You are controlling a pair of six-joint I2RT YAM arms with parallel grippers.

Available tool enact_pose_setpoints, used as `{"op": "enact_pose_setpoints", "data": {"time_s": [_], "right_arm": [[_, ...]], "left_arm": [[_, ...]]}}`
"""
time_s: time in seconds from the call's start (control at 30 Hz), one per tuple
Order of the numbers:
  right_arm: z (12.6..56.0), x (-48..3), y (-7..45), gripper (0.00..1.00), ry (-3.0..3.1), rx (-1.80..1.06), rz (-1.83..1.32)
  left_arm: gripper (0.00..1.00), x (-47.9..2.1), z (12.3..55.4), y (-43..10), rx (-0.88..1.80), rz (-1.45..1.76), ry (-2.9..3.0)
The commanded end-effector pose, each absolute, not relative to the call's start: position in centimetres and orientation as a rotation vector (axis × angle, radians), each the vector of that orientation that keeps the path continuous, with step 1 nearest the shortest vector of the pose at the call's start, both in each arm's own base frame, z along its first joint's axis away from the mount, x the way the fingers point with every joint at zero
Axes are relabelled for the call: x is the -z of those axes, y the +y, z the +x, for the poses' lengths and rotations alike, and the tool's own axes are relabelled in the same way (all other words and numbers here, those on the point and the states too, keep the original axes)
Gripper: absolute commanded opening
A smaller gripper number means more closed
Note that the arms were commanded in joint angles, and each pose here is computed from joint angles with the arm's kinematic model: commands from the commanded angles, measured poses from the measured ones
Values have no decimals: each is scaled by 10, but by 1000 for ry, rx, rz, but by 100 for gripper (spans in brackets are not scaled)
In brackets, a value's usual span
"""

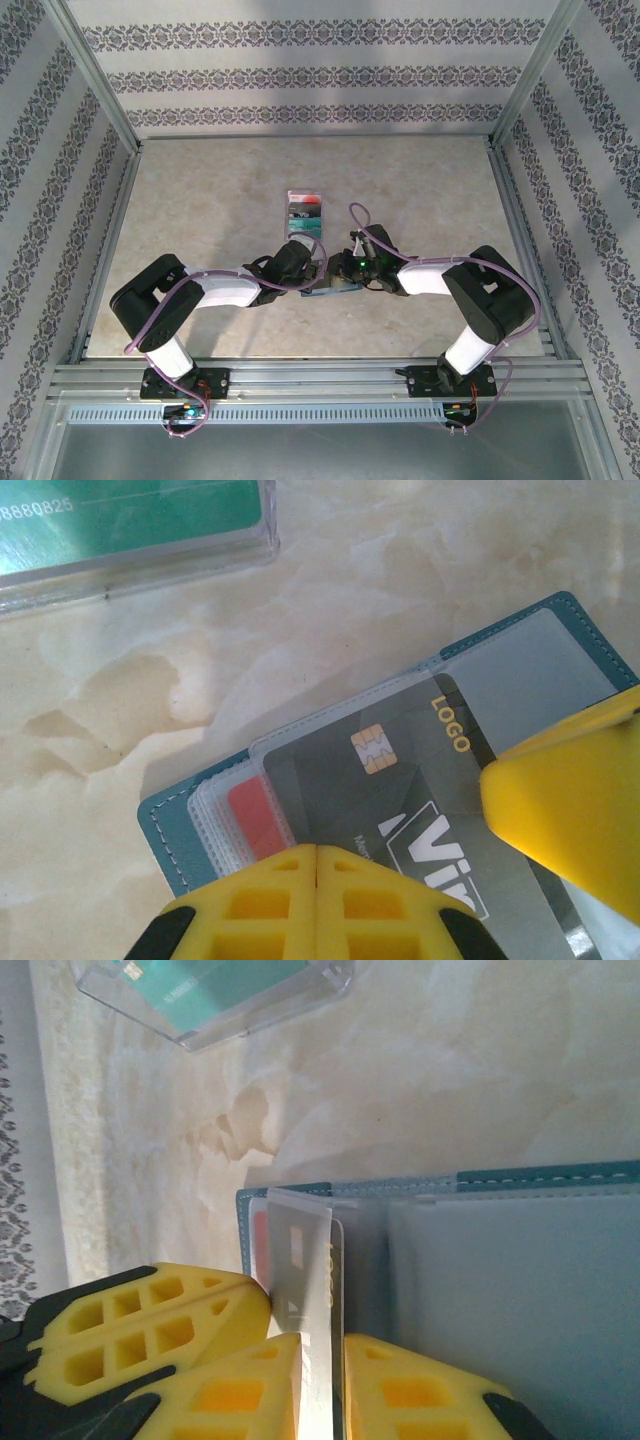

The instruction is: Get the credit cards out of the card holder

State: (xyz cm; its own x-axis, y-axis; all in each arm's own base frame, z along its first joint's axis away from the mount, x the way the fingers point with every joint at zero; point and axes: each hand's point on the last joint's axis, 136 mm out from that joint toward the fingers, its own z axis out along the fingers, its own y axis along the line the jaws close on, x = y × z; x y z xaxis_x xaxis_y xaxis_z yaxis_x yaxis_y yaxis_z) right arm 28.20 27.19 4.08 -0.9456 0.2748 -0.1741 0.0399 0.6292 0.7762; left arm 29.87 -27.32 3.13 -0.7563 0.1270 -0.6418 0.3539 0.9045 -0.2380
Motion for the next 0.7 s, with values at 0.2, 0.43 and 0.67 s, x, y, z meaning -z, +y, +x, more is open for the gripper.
{"op": "enact_pose_setpoints", "data": {"time_s": [0.2,0.43,0.67], "right_arm": [[283,-52,280,15,2494,-1373,249],[286,-63,272,10,2450,-1395,260],[288,-67,264,9,2428,-1398,278]], "left_arm": [[0,-16,289,-267,436,350,2485],[0,-15,289,-264,424,331,2494],[0,-15,290,-265,426,329,2494]]}}
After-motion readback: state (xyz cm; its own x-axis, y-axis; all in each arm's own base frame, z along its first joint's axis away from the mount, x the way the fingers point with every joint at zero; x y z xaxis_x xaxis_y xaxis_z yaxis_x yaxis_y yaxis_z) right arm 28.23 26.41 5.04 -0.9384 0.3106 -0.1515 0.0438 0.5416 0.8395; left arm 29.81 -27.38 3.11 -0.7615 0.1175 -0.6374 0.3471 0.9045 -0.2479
